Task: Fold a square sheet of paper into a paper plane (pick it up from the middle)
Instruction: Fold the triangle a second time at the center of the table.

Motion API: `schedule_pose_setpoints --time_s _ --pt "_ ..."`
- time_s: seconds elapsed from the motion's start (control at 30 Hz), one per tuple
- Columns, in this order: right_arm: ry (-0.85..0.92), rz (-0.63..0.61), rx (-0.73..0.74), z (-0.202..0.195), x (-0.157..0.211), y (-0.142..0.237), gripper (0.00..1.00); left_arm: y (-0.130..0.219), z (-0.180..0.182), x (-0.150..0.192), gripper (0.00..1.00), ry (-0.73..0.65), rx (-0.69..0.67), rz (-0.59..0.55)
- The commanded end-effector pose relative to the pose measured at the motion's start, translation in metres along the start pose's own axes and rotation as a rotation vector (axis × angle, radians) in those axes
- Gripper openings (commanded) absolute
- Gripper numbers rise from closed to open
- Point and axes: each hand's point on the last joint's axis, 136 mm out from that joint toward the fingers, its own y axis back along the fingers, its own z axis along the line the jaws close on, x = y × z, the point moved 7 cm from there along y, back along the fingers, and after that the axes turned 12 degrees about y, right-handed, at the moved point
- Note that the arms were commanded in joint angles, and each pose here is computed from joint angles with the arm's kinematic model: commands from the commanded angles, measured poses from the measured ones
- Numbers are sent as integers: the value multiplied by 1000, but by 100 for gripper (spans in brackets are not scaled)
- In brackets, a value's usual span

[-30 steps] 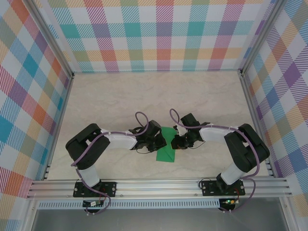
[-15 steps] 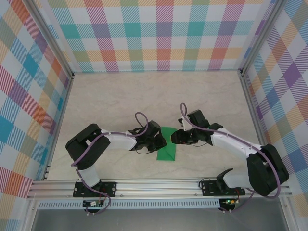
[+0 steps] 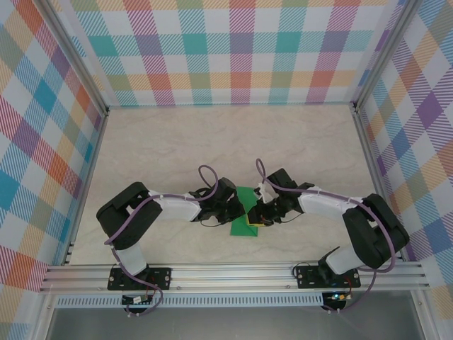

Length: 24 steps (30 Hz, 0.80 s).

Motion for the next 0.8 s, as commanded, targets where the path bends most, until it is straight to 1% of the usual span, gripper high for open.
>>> schedule_pose_setpoints --time_s 0.0,0.2,0.37,0.6,0.77 --pt "-9 35 -35 5 1 -4 19 -8 20 9 11 -5 -103 18" --pt "-5 52 -5 6 -4 -11 20 -8 20 9 11 -5 -102 18" --pt "-41 79 52 -6 -5 -18 20 -6 20 9 11 -8 -103 14" --pt "-69 131 147 -26 12 -23 20 -6 22 9 11 -11 -112 15" --pt "-78 145 169 -32 21 -23 20 -6 23 9 11 -9 -114 15"
